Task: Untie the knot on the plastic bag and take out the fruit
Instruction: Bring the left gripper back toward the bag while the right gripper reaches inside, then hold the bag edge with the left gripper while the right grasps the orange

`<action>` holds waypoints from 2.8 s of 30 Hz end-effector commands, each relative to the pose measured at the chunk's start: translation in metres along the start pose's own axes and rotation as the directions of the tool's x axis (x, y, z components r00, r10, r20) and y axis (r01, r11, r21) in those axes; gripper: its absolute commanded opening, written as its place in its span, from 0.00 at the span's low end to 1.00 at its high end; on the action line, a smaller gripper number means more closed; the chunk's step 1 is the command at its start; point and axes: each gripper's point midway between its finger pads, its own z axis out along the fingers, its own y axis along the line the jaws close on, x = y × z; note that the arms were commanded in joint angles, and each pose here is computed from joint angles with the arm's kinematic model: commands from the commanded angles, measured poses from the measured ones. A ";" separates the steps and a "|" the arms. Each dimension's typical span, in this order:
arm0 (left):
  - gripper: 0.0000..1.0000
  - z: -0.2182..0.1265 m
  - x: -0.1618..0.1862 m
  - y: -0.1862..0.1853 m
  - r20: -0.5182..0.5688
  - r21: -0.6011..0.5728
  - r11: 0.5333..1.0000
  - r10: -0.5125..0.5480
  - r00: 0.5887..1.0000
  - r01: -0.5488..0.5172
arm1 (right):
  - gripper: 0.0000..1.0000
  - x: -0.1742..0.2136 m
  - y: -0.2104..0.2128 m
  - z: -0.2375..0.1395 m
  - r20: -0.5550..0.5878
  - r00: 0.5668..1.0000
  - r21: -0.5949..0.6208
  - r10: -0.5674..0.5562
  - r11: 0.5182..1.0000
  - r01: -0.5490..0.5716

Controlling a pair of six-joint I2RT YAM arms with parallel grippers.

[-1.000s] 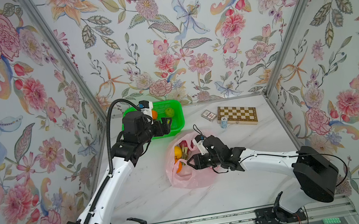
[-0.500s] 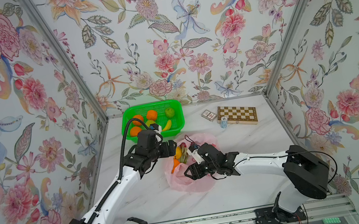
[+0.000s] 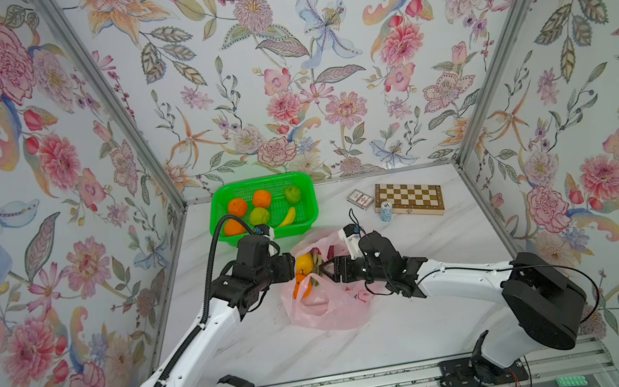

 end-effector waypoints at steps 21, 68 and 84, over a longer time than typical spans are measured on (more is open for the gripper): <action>0.55 0.013 0.015 0.004 -0.005 -0.001 0.999 -0.035 0.999 0.035 | 0.53 0.052 0.003 0.065 -0.196 0.946 -0.022 -0.258 0.966 0.259; 0.01 -0.004 0.029 0.079 0.029 -0.376 0.926 -0.010 1.000 0.020 | 0.51 0.018 -0.007 0.077 -0.124 0.976 0.135 -0.178 0.972 0.194; 0.00 -0.015 0.041 0.122 0.023 -0.462 0.885 -0.046 0.999 0.051 | 0.64 0.018 -0.060 0.044 -0.060 0.998 0.183 -0.002 0.983 0.013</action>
